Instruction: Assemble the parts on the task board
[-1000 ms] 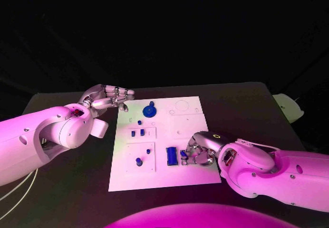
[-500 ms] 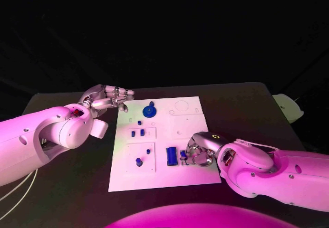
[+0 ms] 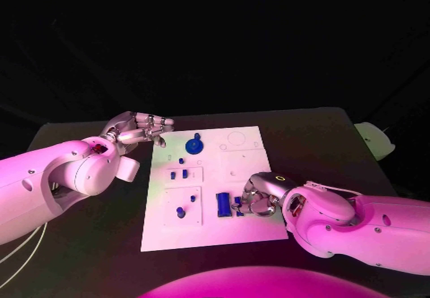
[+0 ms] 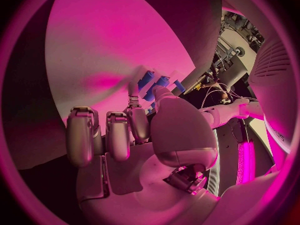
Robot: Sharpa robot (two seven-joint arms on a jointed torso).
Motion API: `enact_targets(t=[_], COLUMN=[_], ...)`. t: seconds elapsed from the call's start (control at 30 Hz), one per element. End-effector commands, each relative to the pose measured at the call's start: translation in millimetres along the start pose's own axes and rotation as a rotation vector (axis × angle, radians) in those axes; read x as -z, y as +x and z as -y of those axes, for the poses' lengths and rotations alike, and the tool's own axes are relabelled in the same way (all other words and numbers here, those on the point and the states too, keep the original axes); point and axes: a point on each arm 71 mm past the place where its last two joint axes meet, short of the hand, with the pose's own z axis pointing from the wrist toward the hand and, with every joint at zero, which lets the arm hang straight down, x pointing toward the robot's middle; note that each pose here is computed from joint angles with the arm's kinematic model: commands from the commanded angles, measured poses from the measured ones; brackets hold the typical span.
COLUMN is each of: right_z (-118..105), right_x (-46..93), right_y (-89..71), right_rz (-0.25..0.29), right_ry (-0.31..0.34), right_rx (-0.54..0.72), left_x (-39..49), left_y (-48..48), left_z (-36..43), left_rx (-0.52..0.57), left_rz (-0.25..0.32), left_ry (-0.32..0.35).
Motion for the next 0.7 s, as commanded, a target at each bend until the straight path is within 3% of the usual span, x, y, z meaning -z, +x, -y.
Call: enact_targets(t=[0.03,0.4,0.7], right_z=[-1.6,1.3,2.6], right_x=[0.2,6.0,10.6], right_y=[-0.2,-2.6,-2.1], right_rz=[0.010,0.016,-0.010], right_ry=[-0.010,-0.015,-0.023], right_rx=[0.010,0.015,0.040], left_x=[0.1,0.5,0.6], left_y=[2.1,1.5,0.7], left_z=[1.0,0.9,0.3], left_rx=[0.001,0.001,0.001], left_rz=[-0.017,-0.017,-0.016], left_ry=[0.006,0.006,0.005])
